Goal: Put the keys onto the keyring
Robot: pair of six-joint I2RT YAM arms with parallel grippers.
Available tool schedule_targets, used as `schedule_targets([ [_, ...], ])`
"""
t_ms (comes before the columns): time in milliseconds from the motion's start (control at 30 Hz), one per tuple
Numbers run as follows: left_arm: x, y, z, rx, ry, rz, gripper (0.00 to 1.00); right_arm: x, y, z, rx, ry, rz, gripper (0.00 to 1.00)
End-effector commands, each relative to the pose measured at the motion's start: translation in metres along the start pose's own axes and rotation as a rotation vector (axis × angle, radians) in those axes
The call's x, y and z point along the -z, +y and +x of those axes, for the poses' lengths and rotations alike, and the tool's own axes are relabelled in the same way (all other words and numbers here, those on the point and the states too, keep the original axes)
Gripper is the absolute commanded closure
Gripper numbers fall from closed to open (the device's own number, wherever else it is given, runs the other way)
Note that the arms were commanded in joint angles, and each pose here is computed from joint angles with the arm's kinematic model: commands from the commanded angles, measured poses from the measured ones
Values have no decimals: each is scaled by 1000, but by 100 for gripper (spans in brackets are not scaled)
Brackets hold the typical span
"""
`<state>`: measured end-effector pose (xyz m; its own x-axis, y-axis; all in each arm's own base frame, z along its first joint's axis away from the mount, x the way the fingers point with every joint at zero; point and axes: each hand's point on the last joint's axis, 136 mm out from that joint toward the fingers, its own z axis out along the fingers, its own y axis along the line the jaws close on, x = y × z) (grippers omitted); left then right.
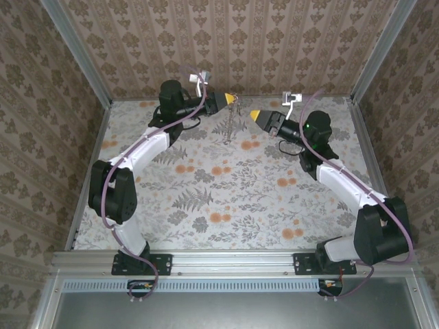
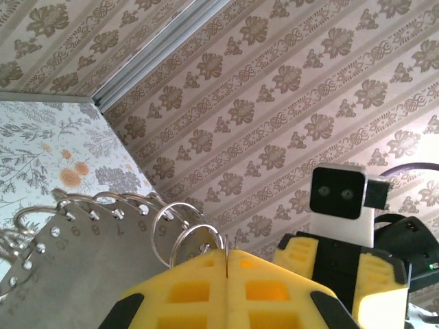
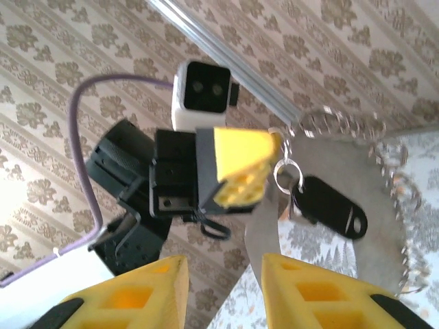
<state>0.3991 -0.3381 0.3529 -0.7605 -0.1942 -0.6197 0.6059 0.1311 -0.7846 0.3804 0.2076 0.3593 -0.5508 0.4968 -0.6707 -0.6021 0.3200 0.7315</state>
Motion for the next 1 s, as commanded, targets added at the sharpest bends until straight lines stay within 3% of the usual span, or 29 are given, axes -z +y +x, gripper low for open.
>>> schedule_targets([
  [0,10,-45,-18,-70,-66,69,100,-7,17,-29,46,-76,-8,66],
  [333,2,-56,-9,-64,-56,86,100,-42,-3,-40,-29,-101,-46,71],
  [967,2,-54,-7,-66,-57,82,100,-51,4,-33,-33,-101,-94,74],
])
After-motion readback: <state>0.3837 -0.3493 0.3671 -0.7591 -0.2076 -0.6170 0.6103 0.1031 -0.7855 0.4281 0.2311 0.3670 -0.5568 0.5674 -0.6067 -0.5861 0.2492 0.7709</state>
